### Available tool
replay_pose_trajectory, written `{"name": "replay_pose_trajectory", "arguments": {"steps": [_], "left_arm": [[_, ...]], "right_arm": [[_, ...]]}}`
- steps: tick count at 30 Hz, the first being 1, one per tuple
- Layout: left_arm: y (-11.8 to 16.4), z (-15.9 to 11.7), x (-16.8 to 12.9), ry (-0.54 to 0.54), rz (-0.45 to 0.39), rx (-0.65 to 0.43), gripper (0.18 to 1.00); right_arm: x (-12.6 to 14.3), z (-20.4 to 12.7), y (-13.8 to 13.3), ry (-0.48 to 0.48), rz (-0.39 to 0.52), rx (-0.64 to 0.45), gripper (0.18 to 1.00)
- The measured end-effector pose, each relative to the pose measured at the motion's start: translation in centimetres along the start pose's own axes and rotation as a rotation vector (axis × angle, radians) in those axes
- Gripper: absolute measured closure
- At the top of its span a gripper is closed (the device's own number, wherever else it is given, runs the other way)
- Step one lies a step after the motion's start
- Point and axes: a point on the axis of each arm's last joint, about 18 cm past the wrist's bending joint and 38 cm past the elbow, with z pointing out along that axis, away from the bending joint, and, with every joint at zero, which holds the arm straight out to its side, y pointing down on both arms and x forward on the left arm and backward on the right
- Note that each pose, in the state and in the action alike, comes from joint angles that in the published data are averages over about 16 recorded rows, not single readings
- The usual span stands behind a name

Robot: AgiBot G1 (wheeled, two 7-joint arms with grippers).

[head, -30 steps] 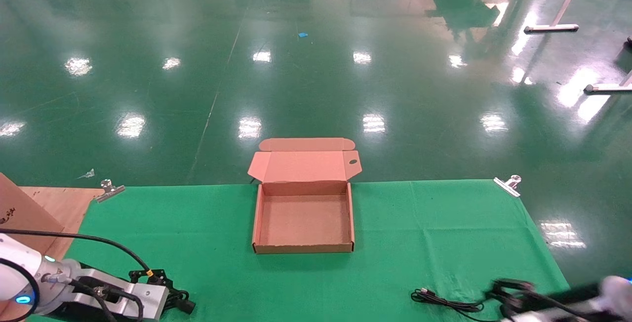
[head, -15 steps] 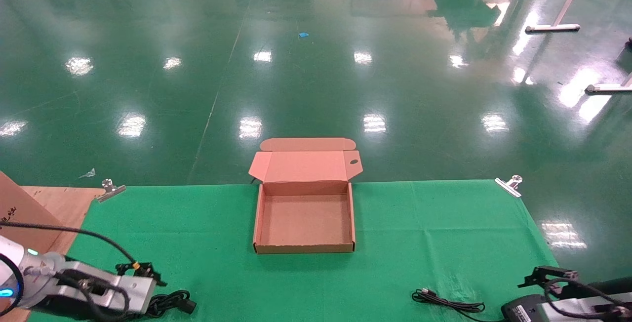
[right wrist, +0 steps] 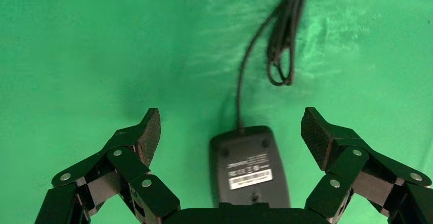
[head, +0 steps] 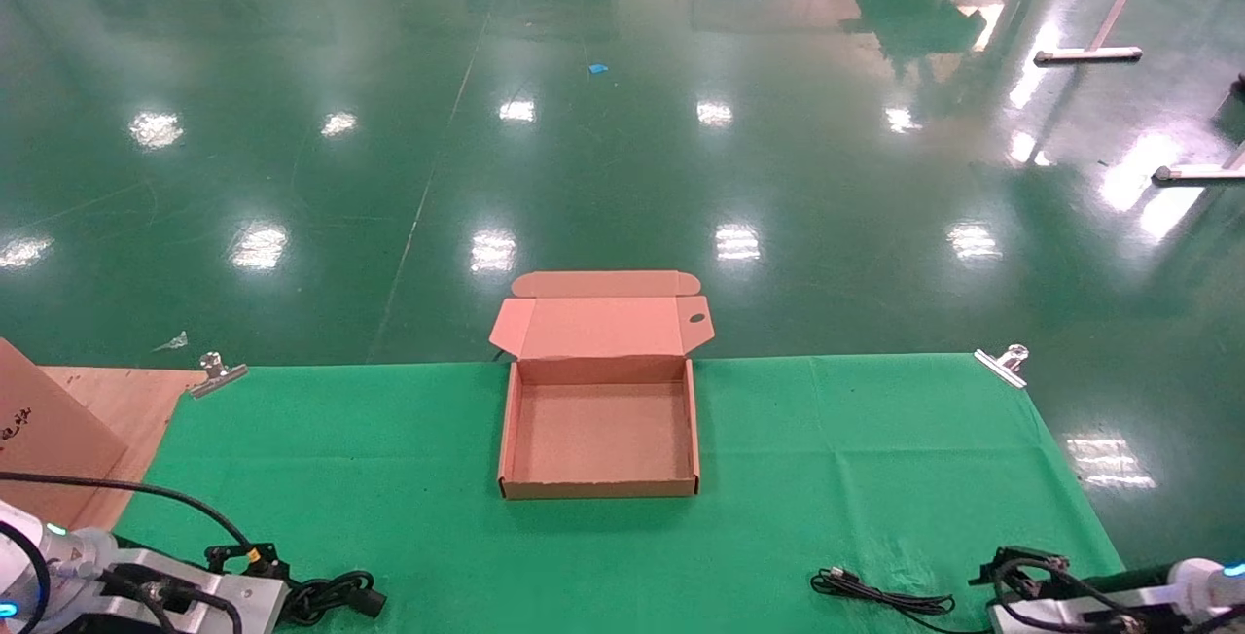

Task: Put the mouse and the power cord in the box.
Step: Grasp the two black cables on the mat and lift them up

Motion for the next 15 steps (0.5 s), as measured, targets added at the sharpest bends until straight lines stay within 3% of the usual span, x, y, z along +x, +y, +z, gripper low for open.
{"name": "replay_pose_trajectory", "arguments": {"steps": [15], "left_arm": [[0.6,0.1,0.1,-0.020,-0.018,0.017,0.184]], "right_arm": [[1.2,1.7,0.2,0.062,0.058,-0.067,0.178]]}}
